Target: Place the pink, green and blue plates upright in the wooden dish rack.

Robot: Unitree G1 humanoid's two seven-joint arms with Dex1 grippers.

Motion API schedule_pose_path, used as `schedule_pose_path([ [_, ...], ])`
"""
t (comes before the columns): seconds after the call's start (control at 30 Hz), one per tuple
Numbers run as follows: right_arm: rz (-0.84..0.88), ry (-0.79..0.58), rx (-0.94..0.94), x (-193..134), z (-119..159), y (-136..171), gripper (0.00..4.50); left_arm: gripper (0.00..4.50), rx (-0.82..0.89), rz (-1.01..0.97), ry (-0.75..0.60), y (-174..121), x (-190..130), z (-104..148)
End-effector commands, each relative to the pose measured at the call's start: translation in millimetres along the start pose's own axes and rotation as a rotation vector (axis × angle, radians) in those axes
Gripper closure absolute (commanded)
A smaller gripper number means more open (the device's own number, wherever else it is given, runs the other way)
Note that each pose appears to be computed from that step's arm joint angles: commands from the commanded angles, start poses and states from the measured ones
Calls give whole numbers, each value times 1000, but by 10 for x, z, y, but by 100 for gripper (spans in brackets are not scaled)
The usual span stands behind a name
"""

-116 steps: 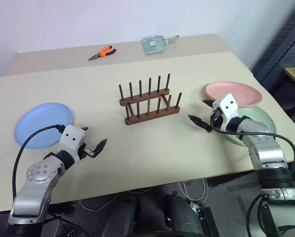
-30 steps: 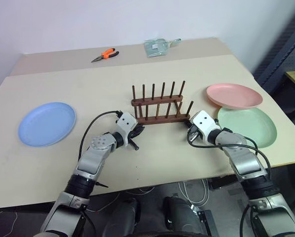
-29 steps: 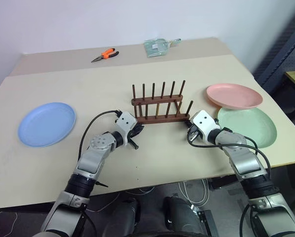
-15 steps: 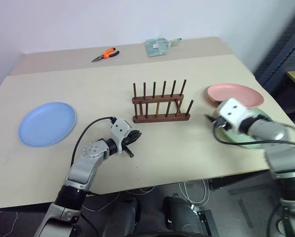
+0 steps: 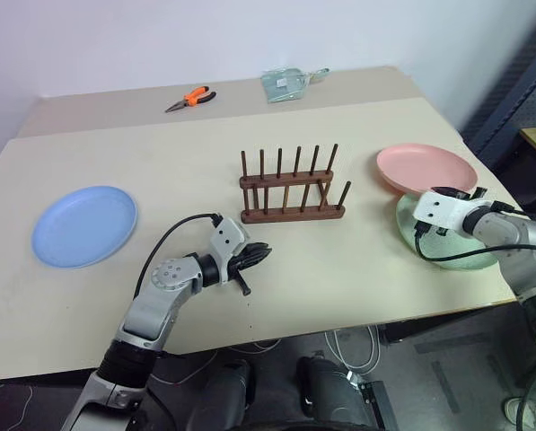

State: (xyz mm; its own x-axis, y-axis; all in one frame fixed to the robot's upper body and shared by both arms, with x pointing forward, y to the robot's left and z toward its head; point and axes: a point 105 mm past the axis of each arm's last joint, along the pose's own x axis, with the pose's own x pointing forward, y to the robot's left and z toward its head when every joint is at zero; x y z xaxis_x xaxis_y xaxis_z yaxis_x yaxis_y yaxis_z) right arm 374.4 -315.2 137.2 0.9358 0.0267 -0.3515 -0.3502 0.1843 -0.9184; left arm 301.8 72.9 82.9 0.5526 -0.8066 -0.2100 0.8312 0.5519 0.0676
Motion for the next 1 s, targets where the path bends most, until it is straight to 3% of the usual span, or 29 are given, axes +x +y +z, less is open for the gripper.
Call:
schedule_pose_path([
  [0.03,-66,-40,-27,-8,89,-162,445,409,21,3,-28,-36,-57,80],
  [0.23,-169,-117,-86,-152,300,-437,445,409,26,16,-16,-42,-100,33],
  [0.3,-229,-225,-5,-247,535,-602,445,409,24,39,-25,5,-120,47],
  [0.43,-214,-696,523,-634,1347,-894,445,409,10,77,-49,100,-184,82],
  [0.5,-63,-924,753,-891,1691,-900,445,409,10,79,-52,117,-205,83],
  [0.6,176,-1098,906,-1157,1982,-768,445,409,19,74,-53,122,-220,84],
  [0.73,324,-1100,964,-1188,2069,-609,445,409,7,68,-91,101,-235,155],
  [1.0,348,-1036,1009,-990,1974,-533,445,409,0,65,-101,34,-261,168],
])
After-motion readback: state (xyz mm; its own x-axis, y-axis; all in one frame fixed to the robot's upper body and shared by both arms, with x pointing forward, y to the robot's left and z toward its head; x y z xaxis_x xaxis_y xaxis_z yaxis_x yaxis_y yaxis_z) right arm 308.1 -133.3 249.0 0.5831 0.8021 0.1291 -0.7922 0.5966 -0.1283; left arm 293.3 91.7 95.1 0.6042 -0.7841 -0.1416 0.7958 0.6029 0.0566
